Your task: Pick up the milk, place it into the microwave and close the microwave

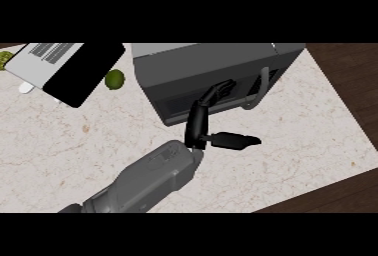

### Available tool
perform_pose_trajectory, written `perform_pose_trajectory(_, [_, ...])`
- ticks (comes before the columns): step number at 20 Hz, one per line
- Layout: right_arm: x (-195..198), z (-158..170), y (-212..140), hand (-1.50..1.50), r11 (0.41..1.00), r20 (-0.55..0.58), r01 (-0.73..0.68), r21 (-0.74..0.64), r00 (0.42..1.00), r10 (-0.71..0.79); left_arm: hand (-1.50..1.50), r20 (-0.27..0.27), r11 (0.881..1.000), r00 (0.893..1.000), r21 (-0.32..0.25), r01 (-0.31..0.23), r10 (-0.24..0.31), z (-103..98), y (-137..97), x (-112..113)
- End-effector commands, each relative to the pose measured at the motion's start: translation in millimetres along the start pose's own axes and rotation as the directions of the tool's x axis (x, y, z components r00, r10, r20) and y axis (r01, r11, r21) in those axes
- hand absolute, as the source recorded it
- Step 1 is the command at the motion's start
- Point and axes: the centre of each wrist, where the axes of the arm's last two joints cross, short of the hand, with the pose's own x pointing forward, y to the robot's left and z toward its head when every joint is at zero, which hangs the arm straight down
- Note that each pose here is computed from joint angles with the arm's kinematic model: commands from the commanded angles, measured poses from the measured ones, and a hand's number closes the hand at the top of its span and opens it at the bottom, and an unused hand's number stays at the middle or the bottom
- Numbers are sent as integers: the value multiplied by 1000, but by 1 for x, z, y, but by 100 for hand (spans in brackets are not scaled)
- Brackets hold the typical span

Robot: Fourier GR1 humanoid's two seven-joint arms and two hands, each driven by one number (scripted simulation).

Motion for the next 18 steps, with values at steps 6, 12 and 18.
perform_pose_trajectory(6, [-31, 8, 19, -150, 954, -29, 294, -60, 955, -296, -150, -3, 996, 1000, 92, 6, -6, -23, 8, 4])
perform_pose_trajectory(12, [-38, 7, 9, -150, 935, -45, 351, -58, 934, -354, -150, 10, 996, 1000, 90, -5, 4, -25, 7, 5])
perform_pose_trajectory(18, [-42, -1, -7, -150, 926, -41, 373, -53, 926, -376, -150, 23, 996, 1000, 94, -5, 3, -25, 7, 5])
